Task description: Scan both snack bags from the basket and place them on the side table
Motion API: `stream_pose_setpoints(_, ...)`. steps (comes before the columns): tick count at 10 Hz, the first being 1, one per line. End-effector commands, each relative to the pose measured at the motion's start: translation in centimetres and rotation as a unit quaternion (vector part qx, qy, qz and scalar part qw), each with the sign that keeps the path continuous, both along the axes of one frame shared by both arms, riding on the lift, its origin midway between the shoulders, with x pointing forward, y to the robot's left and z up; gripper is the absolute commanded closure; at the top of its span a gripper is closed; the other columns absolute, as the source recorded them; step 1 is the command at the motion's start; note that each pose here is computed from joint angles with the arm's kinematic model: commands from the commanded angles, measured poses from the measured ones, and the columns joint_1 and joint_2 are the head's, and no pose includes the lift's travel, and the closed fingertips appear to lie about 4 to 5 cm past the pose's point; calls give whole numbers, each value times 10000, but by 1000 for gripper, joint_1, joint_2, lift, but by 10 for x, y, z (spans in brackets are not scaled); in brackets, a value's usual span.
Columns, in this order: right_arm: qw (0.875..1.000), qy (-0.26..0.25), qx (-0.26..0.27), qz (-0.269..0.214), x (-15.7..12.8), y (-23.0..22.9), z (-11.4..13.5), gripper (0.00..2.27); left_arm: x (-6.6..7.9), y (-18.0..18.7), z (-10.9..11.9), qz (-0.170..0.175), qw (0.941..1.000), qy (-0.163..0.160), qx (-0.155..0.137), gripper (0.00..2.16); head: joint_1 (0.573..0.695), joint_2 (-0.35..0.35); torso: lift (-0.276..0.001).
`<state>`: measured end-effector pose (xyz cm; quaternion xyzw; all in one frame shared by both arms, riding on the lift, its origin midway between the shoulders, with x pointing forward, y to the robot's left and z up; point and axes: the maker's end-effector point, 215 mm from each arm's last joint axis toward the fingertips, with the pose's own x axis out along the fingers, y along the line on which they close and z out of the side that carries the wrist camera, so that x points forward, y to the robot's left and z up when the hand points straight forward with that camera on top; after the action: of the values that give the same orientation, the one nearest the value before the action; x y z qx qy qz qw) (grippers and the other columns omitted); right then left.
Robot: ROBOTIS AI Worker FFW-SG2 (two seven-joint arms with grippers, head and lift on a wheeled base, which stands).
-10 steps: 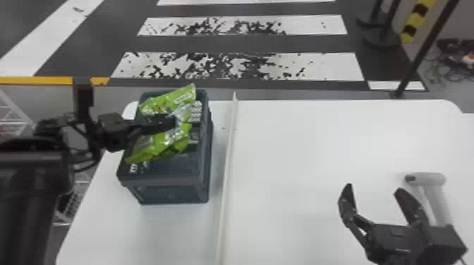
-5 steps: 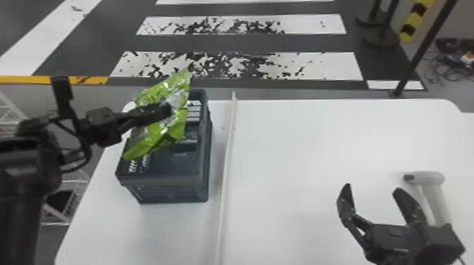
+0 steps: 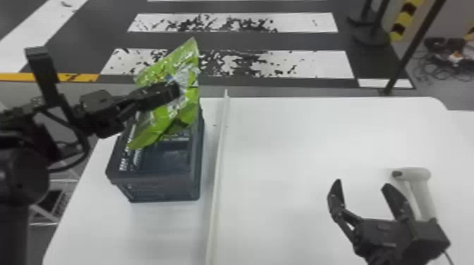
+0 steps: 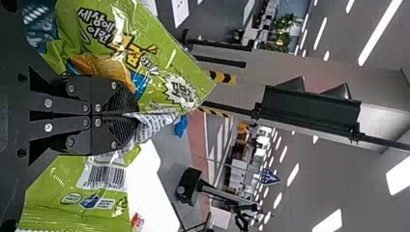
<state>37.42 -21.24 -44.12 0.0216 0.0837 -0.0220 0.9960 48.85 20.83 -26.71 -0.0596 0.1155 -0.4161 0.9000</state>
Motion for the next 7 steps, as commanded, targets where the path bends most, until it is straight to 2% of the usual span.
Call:
stream_pose_setpoints(1, 10000, -16, 1, -4, 0, 0, 1, 63, -6, -49, -6, -260, 9995, 125, -138, 2138, 695, 16, -74)
stream_pose_setpoints(2, 9999, -115, 4, -43, 0, -3, 7, 63, -11, -87, -16, -481, 9986, 211, -98, 2138, 695, -28, -74)
stream_pose_setpoints(3, 9997, -243, 14, -100, 1, -6, 17, 66, -14, -123, -30, -678, 9972, 270, 155, 2138, 695, -79, -74)
stream_pose_setpoints(5, 9977, -612, 8, -285, 0, -17, 41, 70, -24, -186, -64, -1013, 9928, 555, 329, 2138, 695, -166, -74)
stream_pose_setpoints(7, 9961, -750, -10, -474, -4, -28, 51, 73, -33, -234, -107, -1137, 9875, 852, 689, 2138, 695, -276, -74)
